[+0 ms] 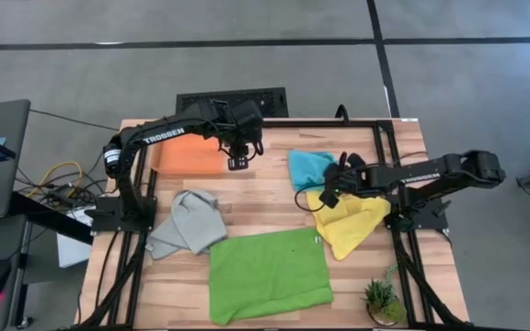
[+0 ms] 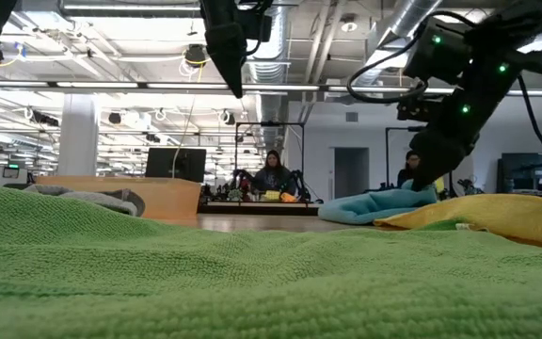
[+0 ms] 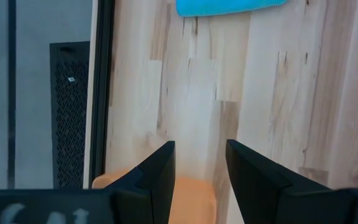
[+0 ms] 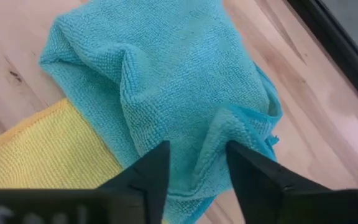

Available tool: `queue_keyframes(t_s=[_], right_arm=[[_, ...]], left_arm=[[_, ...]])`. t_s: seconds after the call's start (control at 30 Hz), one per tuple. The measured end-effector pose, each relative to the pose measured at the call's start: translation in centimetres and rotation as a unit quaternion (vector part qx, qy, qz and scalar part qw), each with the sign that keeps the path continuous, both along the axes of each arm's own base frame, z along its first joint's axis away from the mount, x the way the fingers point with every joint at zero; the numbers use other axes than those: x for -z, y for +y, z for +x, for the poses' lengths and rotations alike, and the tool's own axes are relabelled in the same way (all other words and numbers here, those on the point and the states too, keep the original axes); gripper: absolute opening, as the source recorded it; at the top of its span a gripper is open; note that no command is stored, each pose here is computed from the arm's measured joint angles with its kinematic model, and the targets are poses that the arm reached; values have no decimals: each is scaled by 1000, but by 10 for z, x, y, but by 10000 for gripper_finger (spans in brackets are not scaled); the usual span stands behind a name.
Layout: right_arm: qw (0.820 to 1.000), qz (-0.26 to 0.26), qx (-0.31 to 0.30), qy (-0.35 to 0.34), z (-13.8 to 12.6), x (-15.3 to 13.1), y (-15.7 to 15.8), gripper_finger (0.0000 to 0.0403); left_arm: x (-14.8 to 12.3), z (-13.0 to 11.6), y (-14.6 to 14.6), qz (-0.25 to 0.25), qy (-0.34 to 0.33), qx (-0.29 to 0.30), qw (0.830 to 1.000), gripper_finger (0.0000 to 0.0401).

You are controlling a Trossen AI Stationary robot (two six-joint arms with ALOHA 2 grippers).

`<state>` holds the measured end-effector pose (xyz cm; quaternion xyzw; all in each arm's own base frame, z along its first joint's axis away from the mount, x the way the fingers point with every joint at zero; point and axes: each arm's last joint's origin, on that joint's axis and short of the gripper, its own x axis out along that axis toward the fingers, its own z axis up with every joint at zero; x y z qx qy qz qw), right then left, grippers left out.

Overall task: Fold microfiber towels
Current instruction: Fold the blue microfiber cloth, then put the blue microfiber cloth into the orange bin

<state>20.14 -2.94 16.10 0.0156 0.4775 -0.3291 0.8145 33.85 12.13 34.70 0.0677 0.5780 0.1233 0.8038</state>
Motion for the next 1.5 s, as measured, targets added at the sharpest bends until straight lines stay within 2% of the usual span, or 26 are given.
queue_keyframes(t_s=[0.17, 0.4, 0.57, 0.73, 0.83, 0.9, 1.03, 1.13, 1.3, 1.43, 1.5], right_arm=[[1000, 0, 0, 10, 7, -20, 0, 229], [1000, 0, -9, 27, 9, -44, 3, 239], [999, -6, -32, -8, 0, -65, 11, 240], [996, -15, -64, -65, -16, -88, 18, 240], [993, -16, -74, -93, -24, -97, 22, 240], [991, -20, -86, -100, -28, -101, 24, 240], [988, -24, -102, -110, -31, -105, 27, 240], [988, -27, -112, -108, -31, -105, 28, 240], [987, -31, -118, -102, -31, -104, 28, 240], [987, -32, -120, -100, -31, -104, 28, 240], [987, -33, -121, -100, -31, -104, 28, 240]], left_arm=[[0, 0, 0, -4, -1, -8, 1000, 135], [7, 4, 0, -61, -32, 17, 997, 135], [36, 13, 5, -100, -65, 32, 992, 135], [72, 22, 14, -152, -140, -13, 978, 135], [92, 26, 20, -186, -197, -68, 960, 135], [105, 26, 24, -212, -230, -125, 942, 135], [130, 26, 27, -274, -282, -255, 883, 135], [142, 25, 25, -290, -314, -324, 844, 135], [153, 23, 19, -297, -319, -357, 826, 135], [171, 35, 12, -303, -320, -357, 824, 135], [178, 45, 10, -320, -329, -351, 816, 135]])
